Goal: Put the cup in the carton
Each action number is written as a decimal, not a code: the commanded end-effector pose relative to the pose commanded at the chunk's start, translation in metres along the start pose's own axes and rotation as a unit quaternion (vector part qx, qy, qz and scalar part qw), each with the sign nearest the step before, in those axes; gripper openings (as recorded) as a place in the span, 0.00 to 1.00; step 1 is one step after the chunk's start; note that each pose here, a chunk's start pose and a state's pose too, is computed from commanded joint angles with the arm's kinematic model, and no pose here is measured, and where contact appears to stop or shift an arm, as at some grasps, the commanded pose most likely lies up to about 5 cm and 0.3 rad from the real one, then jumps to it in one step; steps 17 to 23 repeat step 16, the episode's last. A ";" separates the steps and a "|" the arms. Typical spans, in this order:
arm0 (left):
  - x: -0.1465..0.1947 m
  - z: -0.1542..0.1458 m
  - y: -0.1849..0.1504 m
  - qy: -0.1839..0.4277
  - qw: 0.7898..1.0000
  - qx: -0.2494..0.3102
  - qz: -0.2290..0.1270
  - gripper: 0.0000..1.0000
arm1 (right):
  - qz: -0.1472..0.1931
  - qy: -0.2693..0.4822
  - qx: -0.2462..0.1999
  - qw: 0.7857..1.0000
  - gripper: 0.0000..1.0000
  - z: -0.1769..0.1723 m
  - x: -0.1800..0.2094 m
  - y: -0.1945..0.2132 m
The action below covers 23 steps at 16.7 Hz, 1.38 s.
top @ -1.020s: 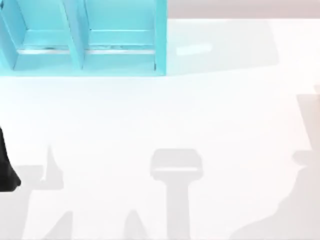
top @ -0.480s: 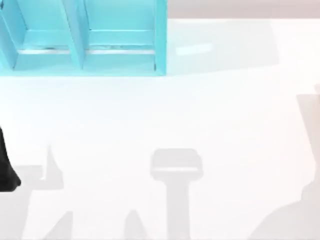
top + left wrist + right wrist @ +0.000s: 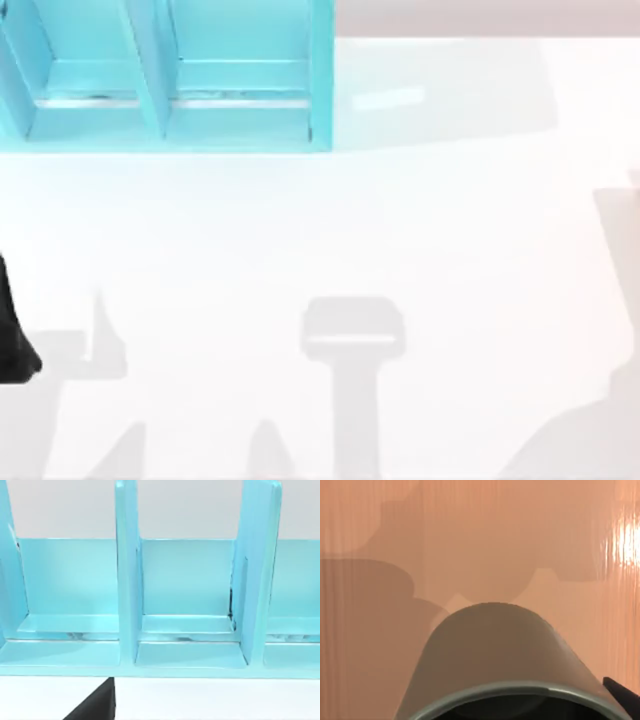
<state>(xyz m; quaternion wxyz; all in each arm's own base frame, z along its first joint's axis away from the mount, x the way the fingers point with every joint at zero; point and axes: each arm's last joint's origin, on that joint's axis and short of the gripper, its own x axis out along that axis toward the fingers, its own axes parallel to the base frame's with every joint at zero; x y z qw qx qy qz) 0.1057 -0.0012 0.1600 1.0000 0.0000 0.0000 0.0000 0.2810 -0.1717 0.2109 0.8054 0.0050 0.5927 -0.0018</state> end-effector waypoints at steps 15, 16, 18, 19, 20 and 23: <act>0.000 0.000 0.000 0.000 1.000 0.000 0.000 1.00 | 0.000 0.000 0.000 1.000 1.00 0.000 0.000 0.000; 0.000 0.000 0.000 0.000 1.000 0.000 0.000 1.00 | 0.000 0.000 0.000 1.000 1.00 0.000 0.000 0.000; 0.000 0.000 0.000 0.000 1.000 0.000 0.000 1.00 | 0.000 0.000 0.000 1.000 1.00 0.000 0.000 0.000; 0.000 0.000 0.000 0.000 1.000 0.000 0.000 1.00 | 0.000 0.000 0.000 1.000 1.00 0.000 0.000 0.000; 0.000 0.000 0.000 0.000 1.000 0.000 0.000 1.00 | 0.000 0.000 0.000 1.000 1.00 0.000 0.000 0.000; 0.000 0.000 0.000 0.000 1.000 0.000 0.000 1.00 | 0.000 0.000 0.000 1.000 1.00 0.000 0.000 0.000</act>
